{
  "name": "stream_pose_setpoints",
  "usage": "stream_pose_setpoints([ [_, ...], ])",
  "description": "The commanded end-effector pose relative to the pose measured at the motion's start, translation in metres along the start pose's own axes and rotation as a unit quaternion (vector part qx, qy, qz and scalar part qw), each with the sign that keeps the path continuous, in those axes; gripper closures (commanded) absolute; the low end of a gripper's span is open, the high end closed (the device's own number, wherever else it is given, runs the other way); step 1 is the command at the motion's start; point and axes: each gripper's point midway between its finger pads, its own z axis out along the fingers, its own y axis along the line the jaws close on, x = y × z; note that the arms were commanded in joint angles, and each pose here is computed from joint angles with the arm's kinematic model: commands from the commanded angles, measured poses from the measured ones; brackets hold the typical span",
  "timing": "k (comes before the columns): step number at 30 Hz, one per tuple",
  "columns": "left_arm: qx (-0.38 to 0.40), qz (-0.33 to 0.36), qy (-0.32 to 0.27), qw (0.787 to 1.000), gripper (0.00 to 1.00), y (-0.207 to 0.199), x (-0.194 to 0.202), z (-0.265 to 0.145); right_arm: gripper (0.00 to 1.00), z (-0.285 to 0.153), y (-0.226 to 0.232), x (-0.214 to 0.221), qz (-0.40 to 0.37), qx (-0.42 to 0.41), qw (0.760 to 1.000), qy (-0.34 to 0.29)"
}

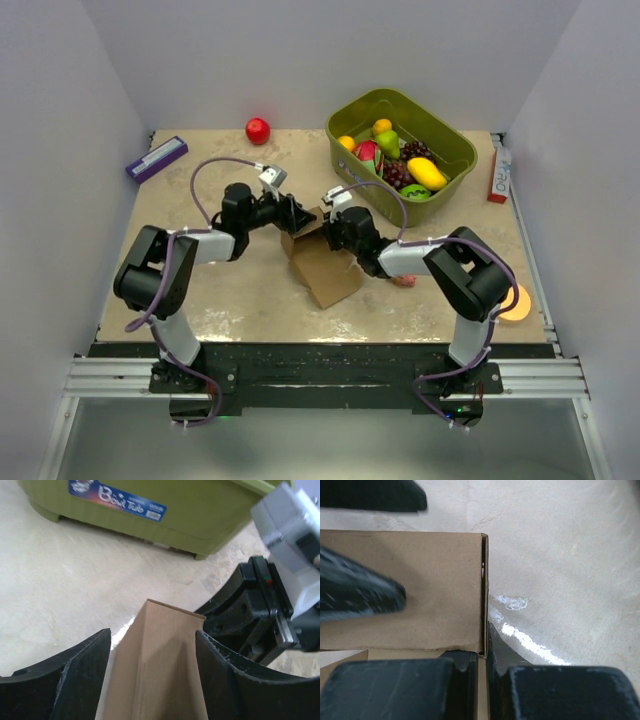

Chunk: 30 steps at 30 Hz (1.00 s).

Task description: Fold the paper box

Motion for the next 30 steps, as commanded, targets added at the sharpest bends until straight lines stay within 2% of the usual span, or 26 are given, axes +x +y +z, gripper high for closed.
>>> stream_pose_setpoints([
  [1, -0.046, 0.068, -0.086, 0.993, 0.25, -0.005, -0.088, -0.006, 1.00, -0.010, -0.013, -0.018, 0.025, 0.060, 0.998, 0.004],
  [5, -0.144, 0.090, -0.140, 0.975, 0.17, 0.006, -0.126, -0.036, 1.00, -0.016, -0.024, -0.014, 0.038, 0.101, 0.994, 0.033],
  [7, -0.177, 0.096, -0.155, 0.967, 0.16, 0.009, -0.132, -0.050, 1.00, -0.019, -0.026, -0.012, 0.051, 0.115, 0.991, 0.052],
  [11, -0.252, 0.099, -0.164, 0.949, 0.15, 0.007, -0.110, -0.087, 1.00, -0.025, -0.029, -0.009, 0.074, 0.133, 0.985, 0.075],
  [15, -0.261, 0.110, -0.152, 0.947, 0.15, -0.016, -0.071, -0.096, 1.00, -0.032, -0.029, -0.006, 0.093, 0.144, 0.981, 0.096],
  [20, -0.237, 0.090, -0.114, 0.961, 0.15, -0.029, -0.028, -0.091, 1.00, -0.037, -0.028, -0.008, 0.098, 0.152, 0.977, 0.113],
  [30, -0.228, 0.091, -0.078, 0.966, 0.17, -0.020, -0.002, -0.068, 1.00, -0.042, -0.030, -0.011, 0.094, 0.160, 0.974, 0.131],
])
